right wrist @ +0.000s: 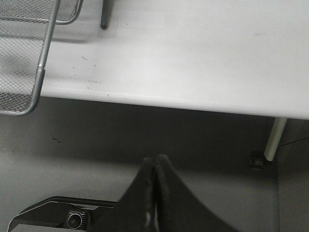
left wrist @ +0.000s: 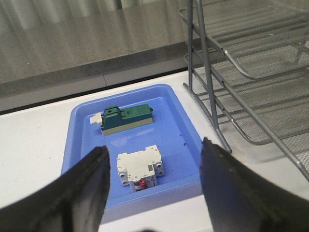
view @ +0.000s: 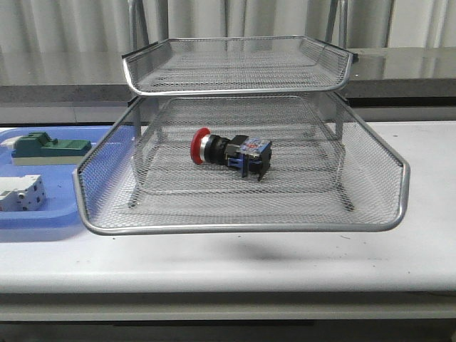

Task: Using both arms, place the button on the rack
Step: 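Withdraw the left gripper upward away from the rack, then push the middle mesh tray back into the rack with the right gripper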

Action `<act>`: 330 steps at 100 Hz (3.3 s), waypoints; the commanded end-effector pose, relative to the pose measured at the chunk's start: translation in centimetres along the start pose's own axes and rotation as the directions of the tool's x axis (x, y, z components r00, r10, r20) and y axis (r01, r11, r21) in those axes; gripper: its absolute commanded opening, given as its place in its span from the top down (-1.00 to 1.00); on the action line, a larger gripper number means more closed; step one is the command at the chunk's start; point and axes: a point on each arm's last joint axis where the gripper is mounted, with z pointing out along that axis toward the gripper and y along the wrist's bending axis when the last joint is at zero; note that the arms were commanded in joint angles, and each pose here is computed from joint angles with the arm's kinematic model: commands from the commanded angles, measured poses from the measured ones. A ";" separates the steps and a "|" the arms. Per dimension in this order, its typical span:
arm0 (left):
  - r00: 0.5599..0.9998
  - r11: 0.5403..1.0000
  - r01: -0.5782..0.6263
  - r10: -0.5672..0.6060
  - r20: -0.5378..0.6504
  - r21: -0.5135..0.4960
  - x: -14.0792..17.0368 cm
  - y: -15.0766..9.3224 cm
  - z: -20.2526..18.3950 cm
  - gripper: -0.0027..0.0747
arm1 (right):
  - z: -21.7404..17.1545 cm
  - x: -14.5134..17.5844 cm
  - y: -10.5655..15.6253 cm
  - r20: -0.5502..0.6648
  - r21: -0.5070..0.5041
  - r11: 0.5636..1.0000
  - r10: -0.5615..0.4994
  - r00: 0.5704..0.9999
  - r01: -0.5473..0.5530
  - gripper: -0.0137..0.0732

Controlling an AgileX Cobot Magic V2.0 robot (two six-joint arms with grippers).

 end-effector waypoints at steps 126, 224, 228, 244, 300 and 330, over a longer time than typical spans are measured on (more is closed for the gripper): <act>0.949 0.981 0.181 -0.153 0.277 -0.077 0.3 0.5 -1.3 0.98 | -0.8 -1.1 -0.1 0.079 0.009 1.000 -0.003 0.997 0.002 0.85; 0.949 0.981 0.181 -0.153 0.277 -0.077 0.3 0.5 -1.3 0.98 | 7.0 -4.3 6.9 0.130 -0.514 0.731 -0.451 0.883 0.449 0.84; 0.949 0.981 0.181 -0.153 0.277 -0.077 0.3 0.5 -1.3 0.98 | 7.7 -4.2 7.4 0.135 -0.526 0.700 -0.492 0.860 0.483 0.84; 0.949 0.981 0.181 -0.153 0.277 -0.077 0.3 0.5 -1.3 0.98 | 10.3 -3.9 10.1 0.175 -0.553 0.586 -0.613 0.770 0.592 0.84; 0.949 0.981 0.181 -0.153 0.277 -0.077 0.3 0.5 -1.3 0.98 | 17.7 -4.4 16.6 0.176 -0.550 0.450 -0.762 0.624 0.704 0.84; 0.949 0.981 0.181 -0.153 0.277 -0.077 0.3 0.5 -1.3 0.98 | 19.1 -7.4 16.9 0.241 -0.437 0.484 -0.750 0.616 0.759 0.84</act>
